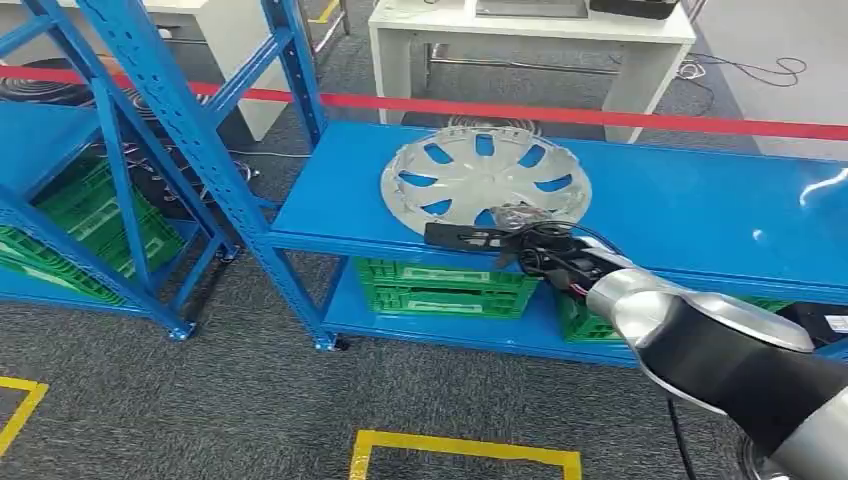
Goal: Take the parts from the cabinet and place them on the table.
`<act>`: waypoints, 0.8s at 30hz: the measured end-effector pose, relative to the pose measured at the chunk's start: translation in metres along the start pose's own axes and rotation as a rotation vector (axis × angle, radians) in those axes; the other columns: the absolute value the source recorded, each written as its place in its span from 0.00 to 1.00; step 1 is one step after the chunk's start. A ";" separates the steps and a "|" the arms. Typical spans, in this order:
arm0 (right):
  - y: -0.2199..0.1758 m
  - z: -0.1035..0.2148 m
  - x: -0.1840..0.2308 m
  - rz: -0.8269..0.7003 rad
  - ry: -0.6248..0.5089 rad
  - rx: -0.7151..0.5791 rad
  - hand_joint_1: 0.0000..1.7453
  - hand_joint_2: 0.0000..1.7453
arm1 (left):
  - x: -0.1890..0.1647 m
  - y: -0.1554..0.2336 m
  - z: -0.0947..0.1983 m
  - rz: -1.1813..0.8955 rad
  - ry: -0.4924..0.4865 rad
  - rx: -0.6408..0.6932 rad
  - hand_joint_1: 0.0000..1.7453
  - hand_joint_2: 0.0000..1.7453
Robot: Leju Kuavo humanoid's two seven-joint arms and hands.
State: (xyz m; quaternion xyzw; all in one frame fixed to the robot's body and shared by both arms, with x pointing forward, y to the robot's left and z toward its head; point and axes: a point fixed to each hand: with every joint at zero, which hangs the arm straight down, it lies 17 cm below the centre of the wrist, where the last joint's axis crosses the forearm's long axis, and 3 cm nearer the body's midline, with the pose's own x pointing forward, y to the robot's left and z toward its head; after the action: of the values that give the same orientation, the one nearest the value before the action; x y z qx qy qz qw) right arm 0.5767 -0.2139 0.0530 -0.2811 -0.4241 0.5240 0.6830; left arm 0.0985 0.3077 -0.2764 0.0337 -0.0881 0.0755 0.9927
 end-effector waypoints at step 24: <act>0.007 0.002 0.015 -0.099 -0.101 0.045 0.50 1.00 | 0.000 0.000 0.000 -0.003 0.000 0.000 0.00 0.00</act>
State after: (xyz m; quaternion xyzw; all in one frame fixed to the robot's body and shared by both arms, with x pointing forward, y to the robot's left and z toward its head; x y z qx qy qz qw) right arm 0.5733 -0.1980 0.0525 -0.2176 -0.4598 0.5125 0.6918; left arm 0.0980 0.3076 -0.2765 0.0340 -0.0879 0.0740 0.9928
